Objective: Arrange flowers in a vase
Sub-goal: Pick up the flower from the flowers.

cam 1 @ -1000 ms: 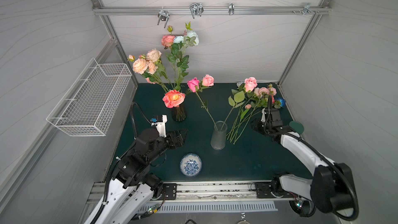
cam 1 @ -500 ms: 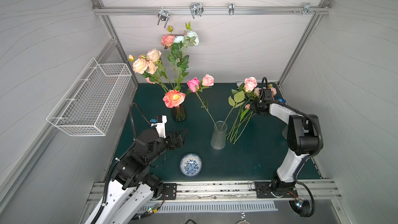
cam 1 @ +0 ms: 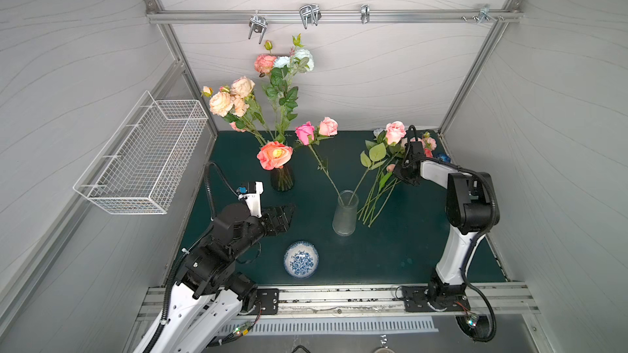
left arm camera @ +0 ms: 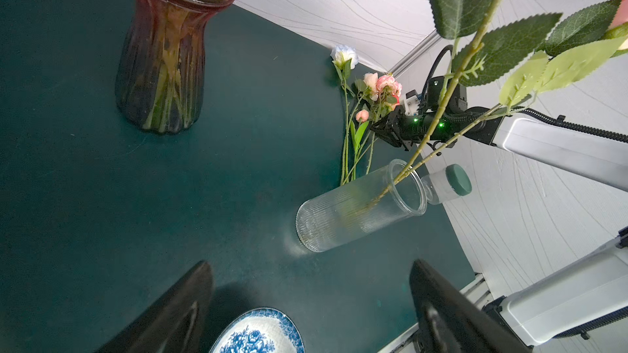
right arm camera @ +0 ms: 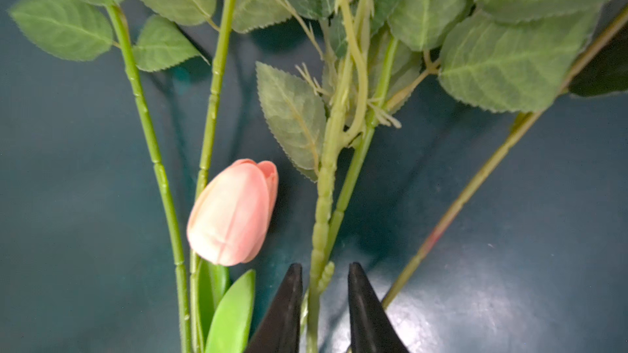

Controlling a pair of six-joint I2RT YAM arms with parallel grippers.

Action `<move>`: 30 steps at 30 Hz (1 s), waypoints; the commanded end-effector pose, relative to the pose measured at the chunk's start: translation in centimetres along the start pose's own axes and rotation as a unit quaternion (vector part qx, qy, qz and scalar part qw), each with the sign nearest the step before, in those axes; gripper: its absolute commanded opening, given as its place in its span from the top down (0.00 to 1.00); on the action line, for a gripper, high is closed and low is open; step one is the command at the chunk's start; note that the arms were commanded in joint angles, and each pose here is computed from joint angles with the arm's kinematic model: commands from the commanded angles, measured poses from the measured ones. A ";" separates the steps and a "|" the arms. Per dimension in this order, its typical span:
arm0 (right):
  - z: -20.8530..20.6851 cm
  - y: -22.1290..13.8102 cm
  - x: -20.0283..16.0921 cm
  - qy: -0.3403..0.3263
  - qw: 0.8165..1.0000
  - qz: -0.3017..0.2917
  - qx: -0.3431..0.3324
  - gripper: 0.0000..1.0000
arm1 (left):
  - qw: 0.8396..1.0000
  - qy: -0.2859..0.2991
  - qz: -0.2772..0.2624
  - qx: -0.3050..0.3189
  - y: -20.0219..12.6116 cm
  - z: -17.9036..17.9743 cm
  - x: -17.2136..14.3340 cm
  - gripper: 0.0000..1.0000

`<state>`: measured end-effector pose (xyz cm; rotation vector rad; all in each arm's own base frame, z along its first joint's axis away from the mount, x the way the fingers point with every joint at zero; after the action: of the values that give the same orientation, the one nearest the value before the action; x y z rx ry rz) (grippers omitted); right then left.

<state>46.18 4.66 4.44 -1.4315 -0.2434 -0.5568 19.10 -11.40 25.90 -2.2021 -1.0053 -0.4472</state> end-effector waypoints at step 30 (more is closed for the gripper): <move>1.6 -22.2 5.3 -0.128 0.950 -0.281 -0.036 1.00 | 1.000 0.003 -0.021 -0.020 -0.7 -1.4 1.2 0.08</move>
<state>41.00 4.68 22.16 -1.4494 -0.7373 -0.7783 19.17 -11.39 25.82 -2.1982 -1.0050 -0.4436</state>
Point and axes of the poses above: each gripper's point midway between its finger pads, its own y axis out along the fingers, its own z axis along the line the jaws close on, x = y × z, the point moved 1 cm from there along -y, back along the fingers, and after that the axes turned 15 degrees about -y, right-handed, at the moved point
